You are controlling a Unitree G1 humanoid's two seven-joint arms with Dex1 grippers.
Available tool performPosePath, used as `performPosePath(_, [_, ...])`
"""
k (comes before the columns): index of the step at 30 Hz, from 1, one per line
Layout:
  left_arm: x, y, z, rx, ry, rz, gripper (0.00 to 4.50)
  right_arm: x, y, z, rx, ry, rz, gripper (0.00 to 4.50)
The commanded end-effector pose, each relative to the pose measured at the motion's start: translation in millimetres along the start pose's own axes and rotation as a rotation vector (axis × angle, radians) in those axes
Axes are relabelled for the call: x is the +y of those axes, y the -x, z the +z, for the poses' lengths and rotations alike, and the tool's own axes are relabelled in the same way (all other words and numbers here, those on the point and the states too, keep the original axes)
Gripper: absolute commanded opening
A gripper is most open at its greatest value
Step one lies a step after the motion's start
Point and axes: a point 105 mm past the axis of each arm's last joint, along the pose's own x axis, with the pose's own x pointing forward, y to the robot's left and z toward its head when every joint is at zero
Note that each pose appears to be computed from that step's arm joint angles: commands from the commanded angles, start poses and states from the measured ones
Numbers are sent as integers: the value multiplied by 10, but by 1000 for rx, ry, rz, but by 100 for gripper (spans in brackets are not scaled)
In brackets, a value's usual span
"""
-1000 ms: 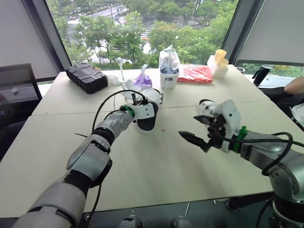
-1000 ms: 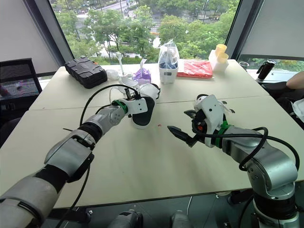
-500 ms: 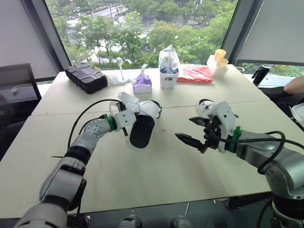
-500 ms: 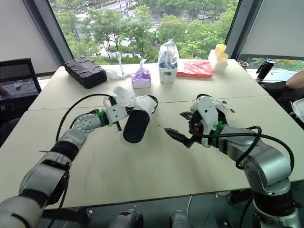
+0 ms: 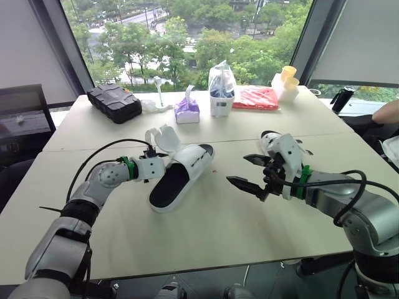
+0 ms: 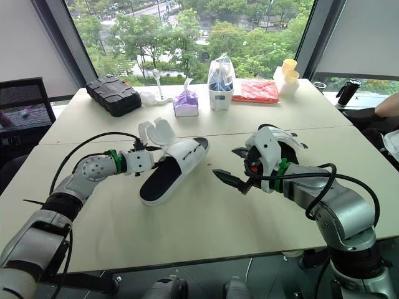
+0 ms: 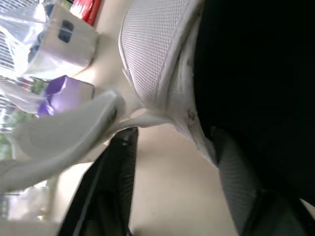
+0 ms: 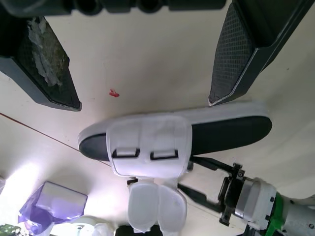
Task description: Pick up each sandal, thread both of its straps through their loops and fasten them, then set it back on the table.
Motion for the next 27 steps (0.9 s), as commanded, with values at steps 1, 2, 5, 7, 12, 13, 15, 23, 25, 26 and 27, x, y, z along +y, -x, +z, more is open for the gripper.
performPosePath(1, [-166,50,-97,41,-87,-64,435,-16,39,114,-33,44,-17,450])
performPosePath(2, [-184,63,-76,31,-122,-74,435,-16,41,114,-33,44,-18,450])
performPosePath(5, [-153,91,68,-45,-131,-25,435,-17,50,112,-28,47,-19,450])
performPosePath(7, [-193,125,173,-110,-102,-30,435,-17,53,111,-25,49,-18,450])
performPosePath(12, [-161,236,340,-192,-94,-1,435,-16,53,113,-18,55,-12,450])
performPosePath(13, [-146,262,335,-180,-89,-3,435,-16,53,114,-17,56,-10,450])
performPosePath(15, [-132,324,298,-141,-77,-12,435,-17,52,115,-15,58,-8,450])
performPosePath(23, [-68,398,426,-140,-108,17,435,-13,29,119,-17,57,4,450])
performPosePath(25, [0,304,520,-161,-130,43,435,-18,14,120,-17,59,7,450])
performPosePath(26, [23,219,554,-162,-141,44,435,-25,4,123,-18,60,6,450])
performPosePath(27, [32,166,566,-159,-146,41,435,-29,-4,126,-19,60,5,450])
